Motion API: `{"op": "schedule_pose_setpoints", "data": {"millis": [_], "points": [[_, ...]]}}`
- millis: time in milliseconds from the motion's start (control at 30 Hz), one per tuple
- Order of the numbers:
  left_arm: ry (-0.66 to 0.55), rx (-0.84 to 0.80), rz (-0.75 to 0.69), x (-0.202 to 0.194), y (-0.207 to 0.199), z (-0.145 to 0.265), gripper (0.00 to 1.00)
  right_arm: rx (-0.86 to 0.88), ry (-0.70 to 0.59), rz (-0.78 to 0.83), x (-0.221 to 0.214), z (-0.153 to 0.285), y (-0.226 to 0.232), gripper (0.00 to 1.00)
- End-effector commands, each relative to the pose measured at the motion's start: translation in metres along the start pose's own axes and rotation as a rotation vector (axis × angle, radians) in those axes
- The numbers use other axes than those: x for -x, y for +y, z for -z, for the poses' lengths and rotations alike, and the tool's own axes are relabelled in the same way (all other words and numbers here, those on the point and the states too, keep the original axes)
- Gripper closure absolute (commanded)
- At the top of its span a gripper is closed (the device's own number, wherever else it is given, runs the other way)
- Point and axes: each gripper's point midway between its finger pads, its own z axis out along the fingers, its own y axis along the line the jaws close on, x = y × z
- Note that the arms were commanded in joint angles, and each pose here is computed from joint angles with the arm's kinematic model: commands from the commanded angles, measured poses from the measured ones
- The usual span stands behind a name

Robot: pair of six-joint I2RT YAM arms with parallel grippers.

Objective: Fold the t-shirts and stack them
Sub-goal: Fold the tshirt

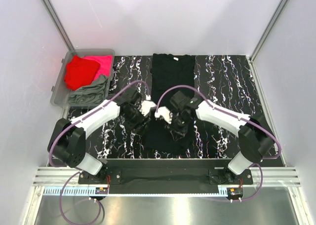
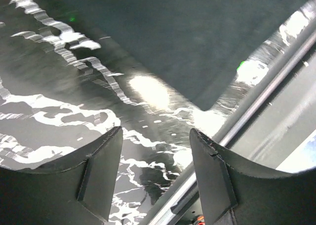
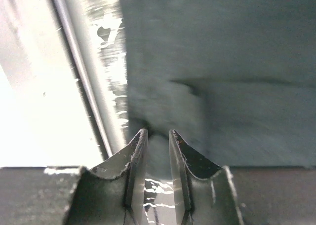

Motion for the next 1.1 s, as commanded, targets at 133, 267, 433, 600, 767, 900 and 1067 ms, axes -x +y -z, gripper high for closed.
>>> {"op": "schedule_pose_setpoints", "data": {"millis": [133, 267, 433, 600, 767, 900, 1067], "points": [[-0.187, 0.04, 0.167, 0.017, 0.034, 0.033, 0.39, 0.029, 0.01, 0.114, -0.001, -0.018, 0.018, 0.69], [-0.231, 0.06, 0.257, 0.015, 0.054, 0.046, 0.38, 0.012, 0.023, 0.103, -0.005, -0.029, 0.011, 0.68], [-0.252, 0.088, 0.275, 0.014, 0.064, 0.054, 0.38, -0.003, 0.043, 0.099, -0.011, -0.041, 0.003, 0.66], [-0.26, 0.104, 0.288, 0.012, 0.071, 0.058, 0.38, -0.012, 0.054, 0.086, -0.014, -0.051, -0.004, 0.64], [-0.264, 0.111, 0.304, 0.008, 0.074, 0.06, 0.38, -0.016, 0.069, 0.086, -0.018, -0.061, -0.01, 0.64], [-0.261, 0.119, 0.301, 0.005, 0.074, 0.06, 0.38, -0.023, 0.084, 0.086, -0.024, -0.067, -0.014, 0.63], [-0.259, 0.128, 0.3, 0.003, 0.075, 0.061, 0.37, -0.021, 0.094, 0.08, -0.027, -0.074, -0.016, 0.64]]}}
